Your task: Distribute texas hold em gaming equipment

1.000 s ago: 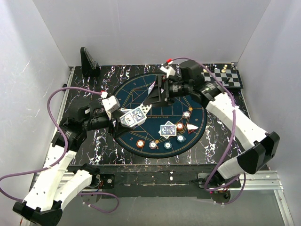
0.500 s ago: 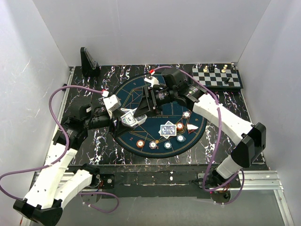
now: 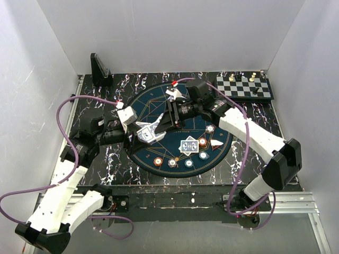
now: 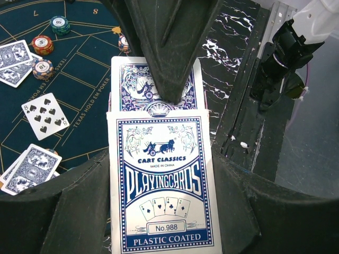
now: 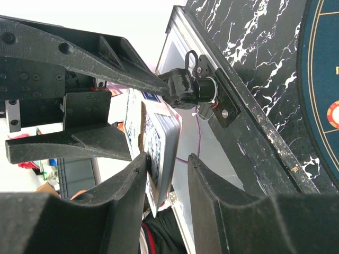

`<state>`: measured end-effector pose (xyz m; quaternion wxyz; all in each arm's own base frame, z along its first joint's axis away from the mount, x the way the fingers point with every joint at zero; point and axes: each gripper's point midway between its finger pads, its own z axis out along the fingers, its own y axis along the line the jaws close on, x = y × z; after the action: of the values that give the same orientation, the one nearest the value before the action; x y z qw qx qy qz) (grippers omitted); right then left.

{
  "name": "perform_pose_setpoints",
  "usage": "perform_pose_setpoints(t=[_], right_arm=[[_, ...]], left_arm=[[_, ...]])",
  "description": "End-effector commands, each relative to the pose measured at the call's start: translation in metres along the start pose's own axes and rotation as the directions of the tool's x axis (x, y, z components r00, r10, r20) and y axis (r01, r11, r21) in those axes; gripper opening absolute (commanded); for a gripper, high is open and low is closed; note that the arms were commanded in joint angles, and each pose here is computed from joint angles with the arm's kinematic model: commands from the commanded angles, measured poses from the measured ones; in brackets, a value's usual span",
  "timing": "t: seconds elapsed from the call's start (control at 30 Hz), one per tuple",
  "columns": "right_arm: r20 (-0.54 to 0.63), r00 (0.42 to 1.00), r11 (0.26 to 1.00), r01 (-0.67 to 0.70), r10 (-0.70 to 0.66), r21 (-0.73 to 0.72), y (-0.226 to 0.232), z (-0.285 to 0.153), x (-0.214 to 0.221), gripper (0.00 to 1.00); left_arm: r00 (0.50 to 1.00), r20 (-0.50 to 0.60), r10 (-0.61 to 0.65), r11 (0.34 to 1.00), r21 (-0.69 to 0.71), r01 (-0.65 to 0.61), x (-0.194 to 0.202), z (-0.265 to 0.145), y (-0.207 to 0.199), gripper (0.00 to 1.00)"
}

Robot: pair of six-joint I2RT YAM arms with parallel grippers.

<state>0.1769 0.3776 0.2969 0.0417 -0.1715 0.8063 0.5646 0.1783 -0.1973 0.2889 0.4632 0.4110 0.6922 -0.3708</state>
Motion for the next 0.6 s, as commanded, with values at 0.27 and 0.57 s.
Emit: perform_pose_setpoints(t=[0.27,0.57], right_arm=[[0.078,0.997,1.0,0.006,-0.007,0.008,-0.003,-0.028,-0.009,0.33],[0.062,0.998,0.999,0.032,-0.031,-0.014,0.012,-0.015,-0.013,0.7]], left_arm=[[0.991,0.104,0.084,0.996,-0.004,-0.084,-0.039,-0.01,-0.007,0.0],[0.991,0.103,0.084,0.996,-0.003,-0.084,-0.038,-0.009,-0.006,0.0]])
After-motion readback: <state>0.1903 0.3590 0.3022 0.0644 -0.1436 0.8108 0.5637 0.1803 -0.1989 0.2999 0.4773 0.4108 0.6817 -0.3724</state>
